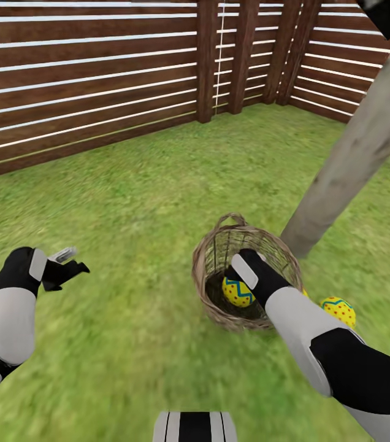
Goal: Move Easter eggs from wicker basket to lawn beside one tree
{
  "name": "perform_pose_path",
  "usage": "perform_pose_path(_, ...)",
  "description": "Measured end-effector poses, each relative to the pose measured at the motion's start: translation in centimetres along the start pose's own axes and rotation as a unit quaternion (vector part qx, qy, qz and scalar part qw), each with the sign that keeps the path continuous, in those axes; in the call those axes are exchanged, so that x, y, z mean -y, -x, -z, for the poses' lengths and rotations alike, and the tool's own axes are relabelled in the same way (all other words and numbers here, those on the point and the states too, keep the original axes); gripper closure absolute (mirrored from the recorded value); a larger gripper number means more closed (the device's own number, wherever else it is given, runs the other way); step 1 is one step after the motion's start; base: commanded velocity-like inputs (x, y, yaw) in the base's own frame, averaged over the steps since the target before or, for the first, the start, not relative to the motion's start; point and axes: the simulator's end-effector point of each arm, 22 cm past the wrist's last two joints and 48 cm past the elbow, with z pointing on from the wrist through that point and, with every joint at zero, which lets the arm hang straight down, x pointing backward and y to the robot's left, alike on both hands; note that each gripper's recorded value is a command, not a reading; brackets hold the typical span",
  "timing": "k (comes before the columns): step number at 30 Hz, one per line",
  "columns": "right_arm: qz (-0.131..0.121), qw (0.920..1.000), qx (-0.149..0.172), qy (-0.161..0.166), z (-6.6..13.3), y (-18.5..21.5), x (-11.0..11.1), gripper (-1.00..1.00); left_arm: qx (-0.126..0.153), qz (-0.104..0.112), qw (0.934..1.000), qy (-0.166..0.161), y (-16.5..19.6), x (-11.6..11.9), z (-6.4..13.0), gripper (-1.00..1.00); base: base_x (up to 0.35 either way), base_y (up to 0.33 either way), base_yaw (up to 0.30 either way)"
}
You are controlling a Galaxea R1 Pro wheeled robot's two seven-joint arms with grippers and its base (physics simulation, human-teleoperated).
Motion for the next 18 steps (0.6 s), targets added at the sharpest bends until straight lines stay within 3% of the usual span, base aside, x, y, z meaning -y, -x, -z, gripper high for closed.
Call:
perform_pose_path(3,-0.004,0.9997,0.022,0.004,1.4,1.7,-0.1,1.0,-0.011,-0.001,0.9999,-0.004,-0.9,0.3,0.0,-1.0,-0.327,0.0,0.0)
perform_pose_path(6,-0.012,0.9975,0.068,0.015,4.1,5.4,-0.2,1.0,-0.017,-0.002,0.9998,-0.008,-1.3,0.7,0.2,-1.0,-0.242,0.0,0.0)
perform_pose_path(8,-0.023,0.9931,0.115,0.005,6.8,8.9,1.2,1.0,-0.022,-0.003,0.9997,-0.012,-1.8,0.9,0.3,-1.0,-0.073,0.0,0.0)
perform_pose_path(12,-0.045,0.9832,0.174,-0.032,11.0,12.9,3.5,1.0,-0.036,-0.005,0.9993,-0.012,-3.2,1.1,-0.7,-1.0,-0.014,0.0,0.0)
perform_pose_path(18,-0.056,0.9793,0.184,-0.064,11.6,13.7,6.4,1.0,-0.024,-0.005,0.9996,-0.012,-3.1,1.1,-1.2,-1.0,-0.001,0.0,0.0)
